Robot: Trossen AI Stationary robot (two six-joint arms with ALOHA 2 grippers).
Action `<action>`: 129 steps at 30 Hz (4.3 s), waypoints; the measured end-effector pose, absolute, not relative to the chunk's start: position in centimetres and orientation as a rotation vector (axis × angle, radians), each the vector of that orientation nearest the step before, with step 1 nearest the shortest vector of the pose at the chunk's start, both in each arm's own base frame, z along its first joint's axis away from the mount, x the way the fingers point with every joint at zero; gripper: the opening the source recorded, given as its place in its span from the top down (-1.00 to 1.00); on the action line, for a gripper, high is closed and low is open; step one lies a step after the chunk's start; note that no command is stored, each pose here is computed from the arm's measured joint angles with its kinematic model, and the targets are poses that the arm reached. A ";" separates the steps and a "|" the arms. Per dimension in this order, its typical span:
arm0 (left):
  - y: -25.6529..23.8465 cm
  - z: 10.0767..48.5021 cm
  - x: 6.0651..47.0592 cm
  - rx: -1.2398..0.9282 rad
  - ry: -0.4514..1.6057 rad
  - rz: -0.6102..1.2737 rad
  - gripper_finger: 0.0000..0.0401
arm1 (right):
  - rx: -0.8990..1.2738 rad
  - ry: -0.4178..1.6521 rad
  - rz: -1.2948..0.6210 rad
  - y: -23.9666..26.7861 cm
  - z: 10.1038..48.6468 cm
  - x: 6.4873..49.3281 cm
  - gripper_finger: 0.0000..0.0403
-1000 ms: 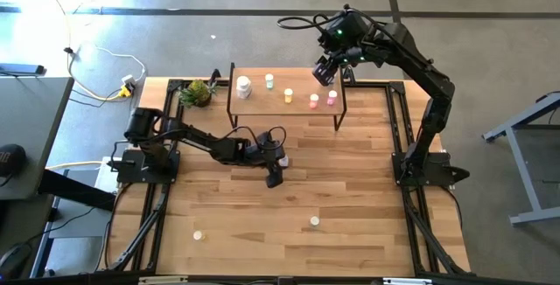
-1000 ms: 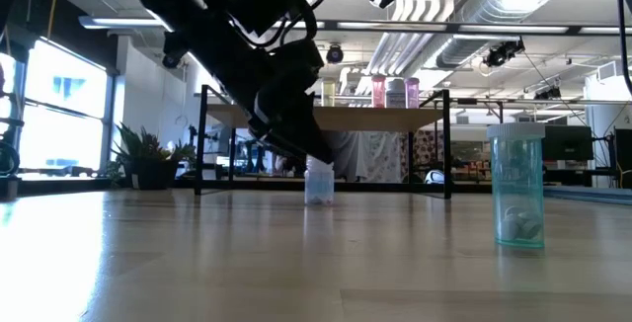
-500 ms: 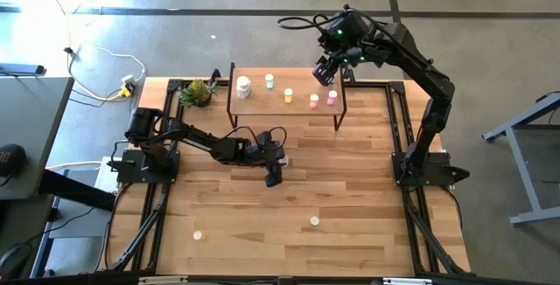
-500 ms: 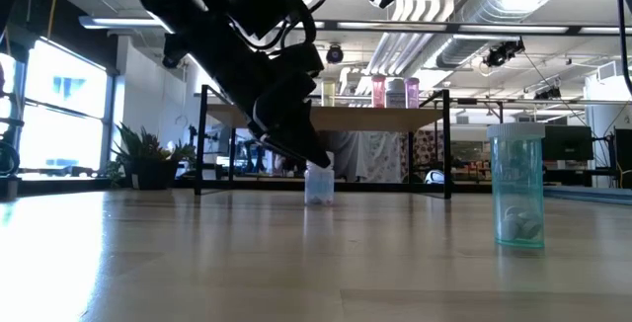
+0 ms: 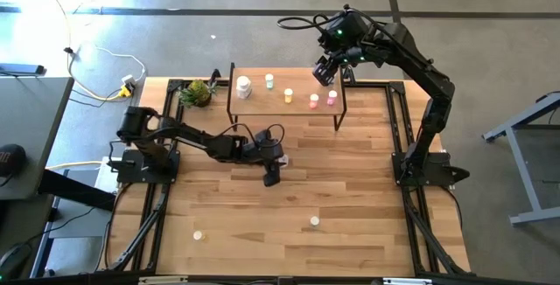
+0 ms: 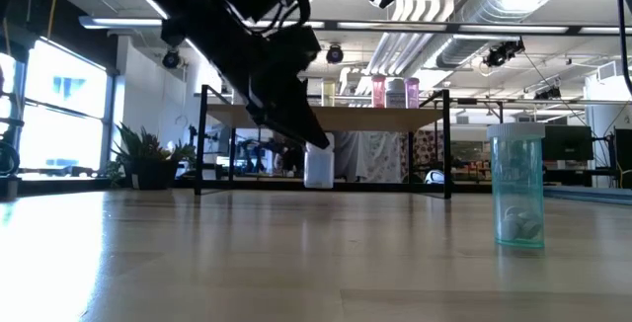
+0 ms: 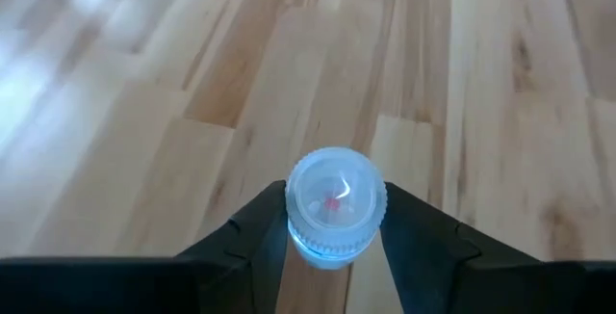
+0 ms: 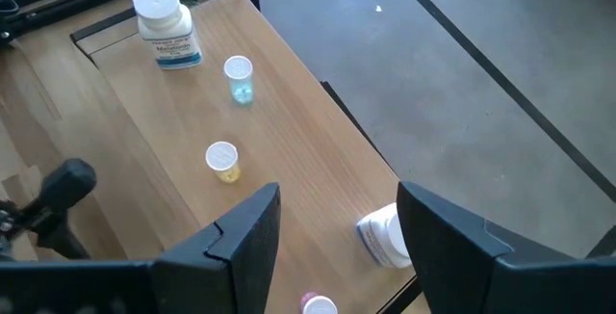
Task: Pick and place medicine bottles onto shelf by color
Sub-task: Put the transparent pill bottle on the shelf, then put the blue pill bottle on the shelf
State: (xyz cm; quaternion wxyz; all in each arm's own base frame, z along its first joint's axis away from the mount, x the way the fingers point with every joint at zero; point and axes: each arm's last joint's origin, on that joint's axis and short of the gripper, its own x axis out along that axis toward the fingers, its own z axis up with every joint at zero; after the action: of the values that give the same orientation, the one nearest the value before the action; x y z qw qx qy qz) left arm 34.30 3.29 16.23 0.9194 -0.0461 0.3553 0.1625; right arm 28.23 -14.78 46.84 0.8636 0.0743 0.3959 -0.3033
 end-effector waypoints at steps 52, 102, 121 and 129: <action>20.8 33.2 16.2 -0.077 0.425 0.900 0.32 | 0.239 0.811 -0.674 -14.8 46.7 28.3 0.00; 25.5 29.4 18.0 -0.239 0.701 0.758 -0.19 | 0.284 0.780 -0.695 -14.8 46.8 28.4 0.00; 23.7 36.3 17.3 -0.146 0.750 0.736 -0.21 | 0.279 0.885 -0.610 -10.4 46.1 29.4 0.00; 19.3 37.7 17.0 -0.145 0.739 0.643 -0.21 | 0.253 1.053 -0.549 -7.4 43.0 31.0 0.00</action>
State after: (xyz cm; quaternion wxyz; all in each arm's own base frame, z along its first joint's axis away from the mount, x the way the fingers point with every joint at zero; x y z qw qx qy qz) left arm 17.04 19.26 37.75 0.8799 -0.0697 0.3545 0.3087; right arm 31.00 -7.39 42.99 0.8213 0.1188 0.4949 -0.2579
